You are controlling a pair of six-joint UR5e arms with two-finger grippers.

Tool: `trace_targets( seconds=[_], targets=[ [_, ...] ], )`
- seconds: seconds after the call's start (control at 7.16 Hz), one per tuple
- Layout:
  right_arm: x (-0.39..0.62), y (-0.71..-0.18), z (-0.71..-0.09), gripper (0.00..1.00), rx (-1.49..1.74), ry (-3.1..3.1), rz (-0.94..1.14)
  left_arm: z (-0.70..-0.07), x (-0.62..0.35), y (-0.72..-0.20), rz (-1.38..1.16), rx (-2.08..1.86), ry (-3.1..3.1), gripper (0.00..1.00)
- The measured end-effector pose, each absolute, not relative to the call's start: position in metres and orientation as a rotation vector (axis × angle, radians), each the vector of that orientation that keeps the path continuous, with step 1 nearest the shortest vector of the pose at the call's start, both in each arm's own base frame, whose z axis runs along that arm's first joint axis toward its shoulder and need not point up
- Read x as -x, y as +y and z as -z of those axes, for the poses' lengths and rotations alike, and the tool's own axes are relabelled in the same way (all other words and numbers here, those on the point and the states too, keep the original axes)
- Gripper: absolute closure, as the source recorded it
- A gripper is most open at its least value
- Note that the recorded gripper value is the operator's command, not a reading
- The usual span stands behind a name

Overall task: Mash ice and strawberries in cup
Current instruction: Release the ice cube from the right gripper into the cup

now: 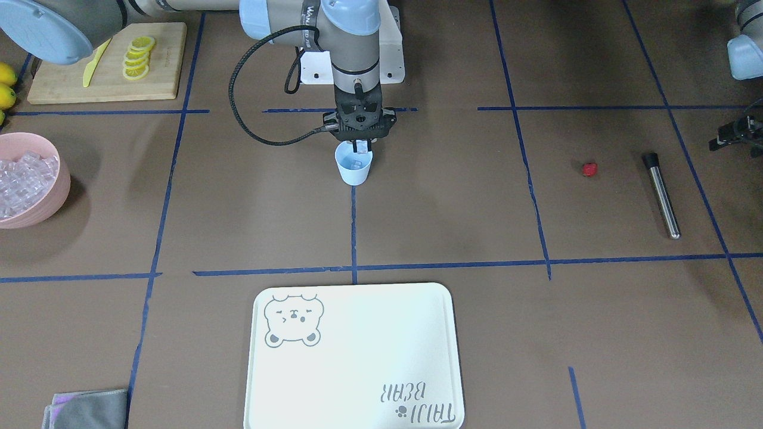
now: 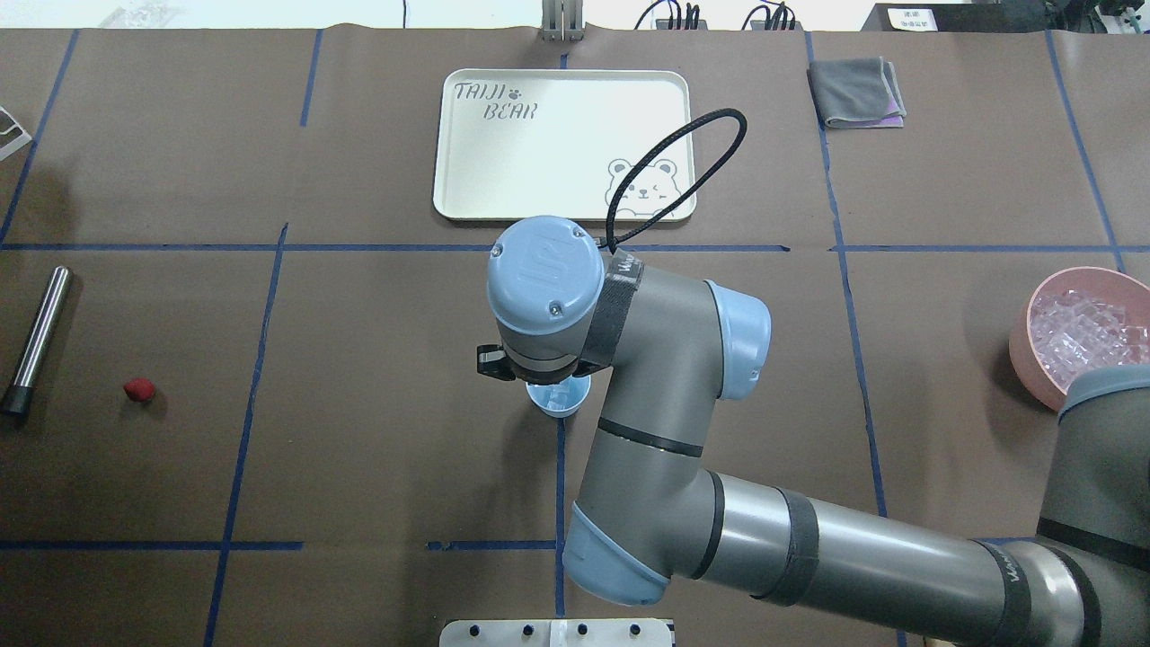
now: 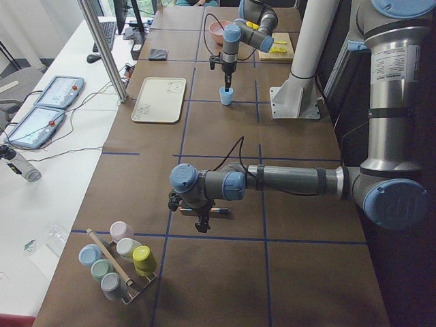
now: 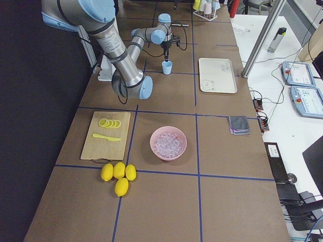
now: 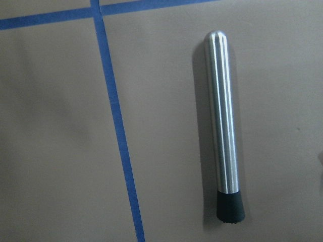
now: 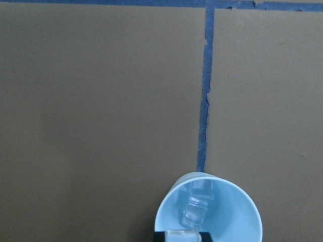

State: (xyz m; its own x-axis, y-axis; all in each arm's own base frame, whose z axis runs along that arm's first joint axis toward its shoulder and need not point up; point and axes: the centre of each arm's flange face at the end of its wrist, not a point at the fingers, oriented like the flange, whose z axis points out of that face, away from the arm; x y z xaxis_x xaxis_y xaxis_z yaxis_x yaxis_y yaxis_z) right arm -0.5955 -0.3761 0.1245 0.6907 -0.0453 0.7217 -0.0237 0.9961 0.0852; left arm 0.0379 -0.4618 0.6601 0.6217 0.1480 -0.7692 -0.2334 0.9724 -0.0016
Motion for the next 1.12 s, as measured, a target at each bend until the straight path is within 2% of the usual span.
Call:
trace_targets(
  seconds=[0.42,0.56,0.7,0.84,1.12],
  targets=[
    [0.59,-0.387,-0.129,1.0,-0.1,-0.795,0.003,-0.663,-0.038,-0.461,-0.219,0.109,0.873,0.0],
    [0.588,-0.39,-0.132,0.85,-0.1,-0.792,0.001,-0.663,-0.038,-0.461,-0.219,0.109,0.872,0.0],
    [0.587,-0.39,-0.135,0.26,-0.099,-0.788,0.0,-0.663,-0.038,-0.462,-0.22,0.109,0.872,0.0],
    [0.586,-0.39,-0.139,0.05,-0.097,-0.784,-0.003,-0.663,-0.038,-0.462,-0.22,0.109,0.871,0.0],
    [0.585,-0.39,-0.143,0.02,-0.095,-0.781,-0.015,-0.662,-0.039,-0.462,-0.221,0.109,0.872,0.0]
  ],
)
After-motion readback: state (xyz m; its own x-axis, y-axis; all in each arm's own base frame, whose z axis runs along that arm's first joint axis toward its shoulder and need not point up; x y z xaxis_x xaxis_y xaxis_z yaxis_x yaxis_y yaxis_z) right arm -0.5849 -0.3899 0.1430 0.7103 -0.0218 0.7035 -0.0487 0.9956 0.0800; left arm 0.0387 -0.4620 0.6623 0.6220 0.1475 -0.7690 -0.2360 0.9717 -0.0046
